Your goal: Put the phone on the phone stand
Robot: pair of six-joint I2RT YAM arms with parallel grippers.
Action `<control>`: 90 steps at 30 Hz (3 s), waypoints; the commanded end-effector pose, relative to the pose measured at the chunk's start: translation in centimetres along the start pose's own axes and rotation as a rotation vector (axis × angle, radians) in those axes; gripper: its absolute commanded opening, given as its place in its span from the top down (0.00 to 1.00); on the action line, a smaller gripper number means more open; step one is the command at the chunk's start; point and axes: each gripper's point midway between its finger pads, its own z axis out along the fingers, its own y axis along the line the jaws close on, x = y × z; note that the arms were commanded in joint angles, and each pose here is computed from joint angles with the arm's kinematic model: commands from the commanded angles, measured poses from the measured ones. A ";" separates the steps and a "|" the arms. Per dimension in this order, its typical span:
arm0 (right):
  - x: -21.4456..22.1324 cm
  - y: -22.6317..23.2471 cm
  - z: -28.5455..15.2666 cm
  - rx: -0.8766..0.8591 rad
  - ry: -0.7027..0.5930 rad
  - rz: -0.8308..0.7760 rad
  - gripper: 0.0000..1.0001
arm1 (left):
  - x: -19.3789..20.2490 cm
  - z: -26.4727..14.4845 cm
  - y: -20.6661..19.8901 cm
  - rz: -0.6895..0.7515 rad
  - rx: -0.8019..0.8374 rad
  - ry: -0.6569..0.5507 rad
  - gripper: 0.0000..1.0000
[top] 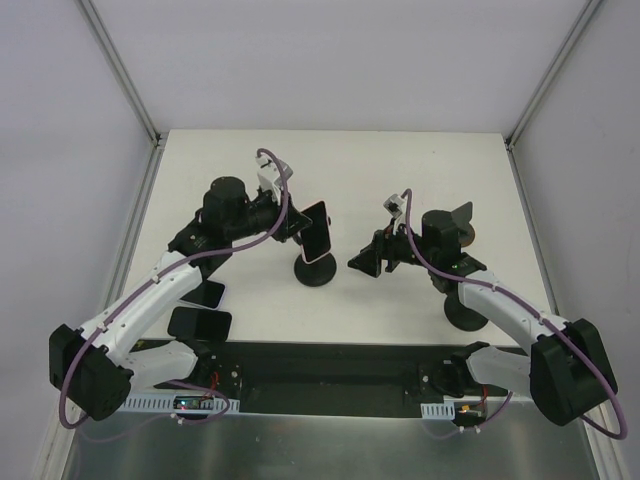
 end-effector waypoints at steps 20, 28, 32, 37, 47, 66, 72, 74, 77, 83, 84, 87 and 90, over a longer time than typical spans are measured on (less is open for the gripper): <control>-1.1 1.2 -0.5 -0.037 -0.052 0.007 0.30 | -20.6 -11.1 26.8 0.097 -0.652 -0.388 1.00; -1.0 2.2 -2.2 -0.021 -0.068 -0.024 0.30 | -23.0 -16.0 34.8 0.179 -0.656 -0.474 1.00; -0.6 2.0 -2.5 0.005 -0.060 -0.015 0.30 | -24.0 -16.8 37.8 0.192 -0.672 -0.429 1.00; -0.8 1.9 -2.7 0.021 -0.066 -0.016 0.30 | -23.6 -17.9 41.2 0.156 -0.689 -0.403 1.00; -1.4 1.7 -2.6 0.036 -0.065 -0.014 0.30 | -22.8 -17.7 43.6 0.105 -0.669 -0.399 1.00; -1.2 1.8 -2.6 0.034 -0.062 -0.005 0.30 | -22.3 -18.3 41.4 0.087 -0.687 -0.433 0.01; -1.4 1.3 -2.2 0.043 -0.058 0.009 0.30 | -21.4 -22.7 35.6 -0.246 -0.850 -0.672 0.01; -1.5 0.8 -1.8 0.060 -0.058 0.024 0.29 | -17.8 -23.1 33.0 -0.480 -0.899 -0.778 0.05; -1.4 0.0 -1.2 0.083 -0.044 0.069 0.28 | -17.3 -19.7 26.7 -0.418 -0.779 -0.830 0.06; -0.5 -1.6 -0.1 0.154 -0.005 0.167 0.28 | -12.3 -8.6 16.2 -0.342 -0.457 -0.532 0.04; -0.5 -2.2 -0.1 0.190 -0.003 0.185 0.28 | -11.5 -6.3 13.9 -0.323 -0.364 -0.469 0.04; -0.4 -5.3 -1.1 0.411 0.010 0.259 0.26 | -9.0 -2.6 10.7 -0.307 -0.181 -0.249 0.06; -1.1 -8.6 -3.4 0.638 0.009 0.306 0.24 | -6.7 -0.5 9.1 -0.272 -0.128 -0.093 0.08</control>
